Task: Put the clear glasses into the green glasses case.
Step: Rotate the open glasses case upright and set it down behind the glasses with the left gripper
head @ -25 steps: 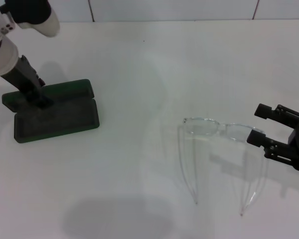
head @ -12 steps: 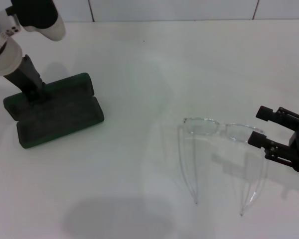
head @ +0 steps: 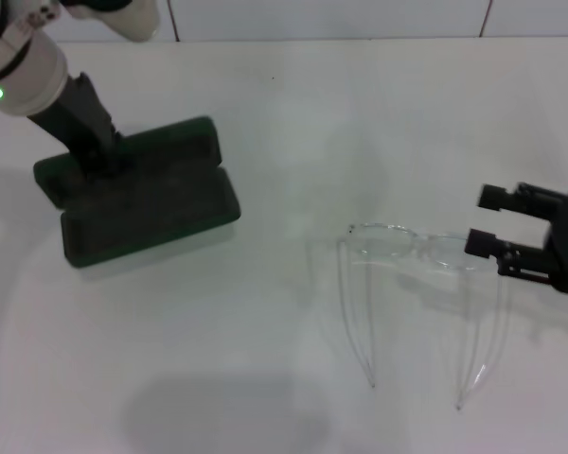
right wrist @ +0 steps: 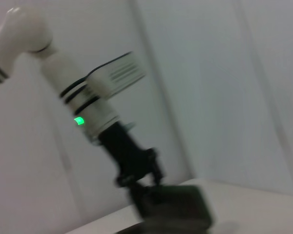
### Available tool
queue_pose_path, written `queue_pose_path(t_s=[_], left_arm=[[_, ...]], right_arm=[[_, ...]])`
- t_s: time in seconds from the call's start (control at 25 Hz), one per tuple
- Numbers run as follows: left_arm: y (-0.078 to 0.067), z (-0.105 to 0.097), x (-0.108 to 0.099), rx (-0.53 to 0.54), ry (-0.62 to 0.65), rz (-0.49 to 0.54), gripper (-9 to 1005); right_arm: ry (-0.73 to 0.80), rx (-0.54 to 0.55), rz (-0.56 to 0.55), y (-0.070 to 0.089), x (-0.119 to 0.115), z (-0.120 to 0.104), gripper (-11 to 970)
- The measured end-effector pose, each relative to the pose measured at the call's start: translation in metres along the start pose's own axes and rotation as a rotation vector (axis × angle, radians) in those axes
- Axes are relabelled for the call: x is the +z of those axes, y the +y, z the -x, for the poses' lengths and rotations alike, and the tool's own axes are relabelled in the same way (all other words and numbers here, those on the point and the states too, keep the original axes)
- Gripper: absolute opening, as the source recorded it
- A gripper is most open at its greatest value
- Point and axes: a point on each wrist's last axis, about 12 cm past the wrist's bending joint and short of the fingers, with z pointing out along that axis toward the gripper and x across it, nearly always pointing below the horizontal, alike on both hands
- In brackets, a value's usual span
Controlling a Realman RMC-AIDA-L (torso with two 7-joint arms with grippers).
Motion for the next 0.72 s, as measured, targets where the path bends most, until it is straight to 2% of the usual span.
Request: queue_pose_path(t_s=[0.08, 0.2, 0.32, 0.44, 0.56, 0.72], left_arm=[[-0.003, 0.005, -0.01, 0.01, -0.02, 0.024, 196], [-0.005, 0.007, -0.018, 0.017, -0.039, 0.046, 197], [-0.007, 0.006, -0.019, 0.01, -0.043, 0.049, 197], [-0.008, 0.0, -0.017, -0.001, -0.037, 0.044, 198], [-0.011, -0.004, -0.017, -0.005, -0.034, 0.046, 199], [-0.013, -0.003, -0.017, -0.001, -0.046, 0.04, 200]], right_arm=[[0.051, -0.014, 0.063, -0.004, 0.006, 0.021, 638], [0.236, -0.054, 0.113, -0.013, 0.026, 0.066, 630], [0.497, -0.096, 0.06, -0.018, 0.055, 0.11, 622], [0.754, -0.168, -0.047, -0.017, 0.09, 0.156, 618], [0.929, -0.181, -0.095, -0.014, 0.115, 0.181, 619], [1.054, -0.19, -0.103, -0.012, 0.136, 0.191, 618]])
